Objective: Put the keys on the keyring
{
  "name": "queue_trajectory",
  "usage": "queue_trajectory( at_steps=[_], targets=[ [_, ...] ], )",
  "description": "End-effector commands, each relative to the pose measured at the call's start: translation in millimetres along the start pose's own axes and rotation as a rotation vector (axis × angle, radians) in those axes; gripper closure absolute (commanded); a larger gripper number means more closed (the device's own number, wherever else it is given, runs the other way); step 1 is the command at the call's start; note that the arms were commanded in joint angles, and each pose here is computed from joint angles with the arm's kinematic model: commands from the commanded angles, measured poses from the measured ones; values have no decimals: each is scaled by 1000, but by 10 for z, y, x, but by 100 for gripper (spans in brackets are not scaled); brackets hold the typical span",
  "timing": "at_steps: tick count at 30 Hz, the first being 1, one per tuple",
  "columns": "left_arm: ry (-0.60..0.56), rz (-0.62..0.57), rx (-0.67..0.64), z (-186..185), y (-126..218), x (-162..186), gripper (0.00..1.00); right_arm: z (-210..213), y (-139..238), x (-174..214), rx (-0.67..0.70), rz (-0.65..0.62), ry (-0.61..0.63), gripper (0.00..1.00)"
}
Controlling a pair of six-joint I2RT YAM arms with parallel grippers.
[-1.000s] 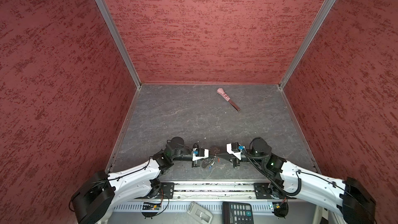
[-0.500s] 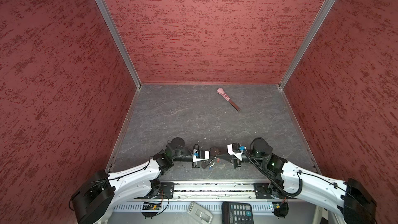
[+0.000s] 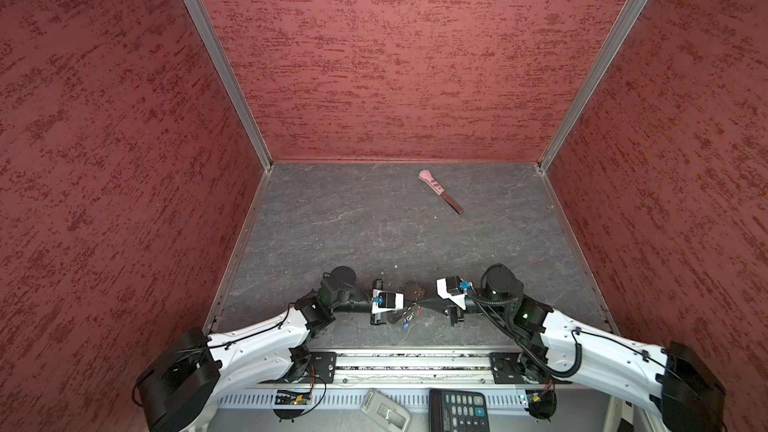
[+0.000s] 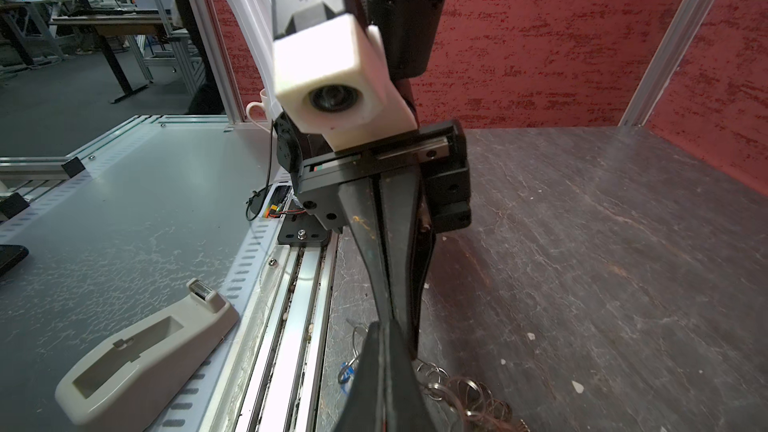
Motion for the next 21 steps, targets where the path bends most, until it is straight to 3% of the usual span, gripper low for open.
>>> queue_trajectory(
  at_steps=[1, 6, 14, 21],
  targets=[
    [-32, 0, -10, -4, -5, -12, 100, -54, 31, -178, 39, -28, 45, 100],
    [-104, 38, -48, -18, -48, 42, 100, -73, -6, -89, 38, 3, 19, 100],
    [-299, 124, -295, 176, -52, 124, 100, -100, -2, -25, 61, 11, 8, 100],
    [-339, 146, -302, 147, -89, 148, 100, -119, -5, 92, 81, 27, -17, 100]
  ],
)
Point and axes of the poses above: each gripper's point midway between its finger pads, its own y axis back along the fingers, its own z axis along the line the jaws close on, x = y × z, the point moved 2 cm from there along y, back along the fingers, and after that the axes turned 2 degrees about y, right-handed, at the moved point
